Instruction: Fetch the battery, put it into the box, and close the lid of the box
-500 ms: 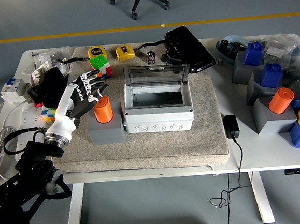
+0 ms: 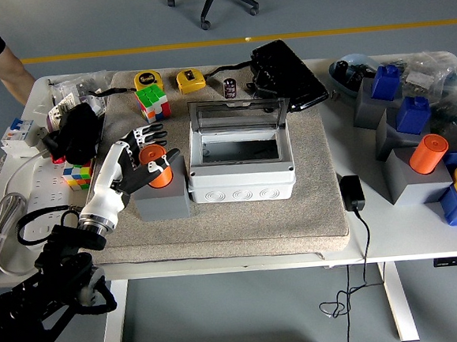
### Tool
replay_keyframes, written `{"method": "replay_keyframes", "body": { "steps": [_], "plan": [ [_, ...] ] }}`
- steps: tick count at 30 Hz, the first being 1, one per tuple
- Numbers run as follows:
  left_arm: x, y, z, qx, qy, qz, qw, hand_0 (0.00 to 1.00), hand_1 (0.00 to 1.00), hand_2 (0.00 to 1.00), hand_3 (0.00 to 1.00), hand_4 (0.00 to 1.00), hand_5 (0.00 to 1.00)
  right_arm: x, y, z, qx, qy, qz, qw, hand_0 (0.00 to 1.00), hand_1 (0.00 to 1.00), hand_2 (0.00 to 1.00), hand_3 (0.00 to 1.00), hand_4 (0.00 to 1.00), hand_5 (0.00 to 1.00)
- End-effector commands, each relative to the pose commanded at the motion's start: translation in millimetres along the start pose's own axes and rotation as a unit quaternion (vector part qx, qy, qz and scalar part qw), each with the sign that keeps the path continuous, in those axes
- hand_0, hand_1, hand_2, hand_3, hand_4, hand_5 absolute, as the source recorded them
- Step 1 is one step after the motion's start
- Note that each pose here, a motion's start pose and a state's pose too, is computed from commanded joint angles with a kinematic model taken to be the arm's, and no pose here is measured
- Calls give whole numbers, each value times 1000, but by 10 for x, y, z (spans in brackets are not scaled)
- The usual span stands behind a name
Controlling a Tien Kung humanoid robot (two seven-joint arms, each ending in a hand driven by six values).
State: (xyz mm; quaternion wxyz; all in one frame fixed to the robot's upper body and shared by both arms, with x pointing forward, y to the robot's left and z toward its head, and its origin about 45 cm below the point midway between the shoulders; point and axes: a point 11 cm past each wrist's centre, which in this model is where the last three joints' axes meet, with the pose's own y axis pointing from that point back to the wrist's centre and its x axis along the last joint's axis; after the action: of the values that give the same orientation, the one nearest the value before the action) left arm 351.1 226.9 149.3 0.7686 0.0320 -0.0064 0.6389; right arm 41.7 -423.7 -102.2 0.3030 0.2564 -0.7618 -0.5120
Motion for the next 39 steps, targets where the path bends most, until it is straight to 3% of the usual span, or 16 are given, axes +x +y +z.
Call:
{"method": "replay_keyframes", "body": {
  "steps": [1, 6, 7, 18, 19, 24, 25, 31, 32, 37, 38, 39],
  "plan": [
    [-10, 0, -12, 1, 6, 2, 1000, 675, 623, 584, 566, 998, 155, -1, 0, 1, 0, 1, 0, 1000, 615, 646, 650, 584, 990, 570],
    [-55, 1, -35, 0, 17, 6, 1000, 675, 623, 584, 566, 998, 155, -2, 1, 1, 0, 0, 0, 1000, 615, 646, 650, 584, 990, 570],
    [-60, -1, -39, 0, 18, 7, 1000, 661, 587, 569, 556, 998, 90, -3, 1, 1, 0, 0, 0, 1000, 614, 646, 650, 584, 990, 570],
    [-151, -30, -92, 6, 31, 9, 999, 641, 570, 560, 552, 989, 79, -16, 2, 47, -3, -3, -2, 1000, 614, 646, 650, 584, 991, 571],
    [-162, -33, -93, 7, 32, 9, 999, 464, 485, 504, 524, 925, 2, -18, 2, 51, -3, -4, -2, 1000, 614, 646, 650, 584, 990, 571],
    [-206, -59, -95, 8, 34, 5, 999, 464, 485, 504, 524, 925, 2, -35, 2, 52, -3, -7, -4, 1000, 614, 646, 650, 584, 990, 571],
    [-212, -63, -96, 9, 35, 5, 999, 370, 398, 424, 478, 846, 2, -37, 2, 53, -3, -7, -4, 1000, 614, 646, 650, 584, 990, 571],
    [-256, -102, -82, 6, 40, 5, 999, 370, 398, 424, 478, 846, 2, -48, 3, 45, -2, -9, -4, 1000, 614, 646, 650, 584, 990, 571],
    [-262, -108, -83, 6, 40, 5, 999, 299, 290, 310, 403, 818, 2, -50, 3, 44, -2, -9, -5, 1000, 614, 646, 650, 584, 990, 572],
    [-293, -126, -84, 6, 44, 5, 999, 299, 290, 310, 403, 818, 2, -57, 4, 39, 1, -9, -4, 1000, 614, 646, 650, 584, 990, 572],
    [-301, -131, -84, 6, 45, 5, 999, 256, 214, 251, 281, 705, 2, -56, 4, 38, 2, -9, -4, 1000, 614, 646, 650, 583, 991, 572],
    [-304, -133, -86, 6, 45, 5, 999, 256, 214, 251, 281, 705, 2, -54, 4, 37, 2, -9, -3, 1000, 614, 646, 650, 583, 991, 572]
  ]
}}
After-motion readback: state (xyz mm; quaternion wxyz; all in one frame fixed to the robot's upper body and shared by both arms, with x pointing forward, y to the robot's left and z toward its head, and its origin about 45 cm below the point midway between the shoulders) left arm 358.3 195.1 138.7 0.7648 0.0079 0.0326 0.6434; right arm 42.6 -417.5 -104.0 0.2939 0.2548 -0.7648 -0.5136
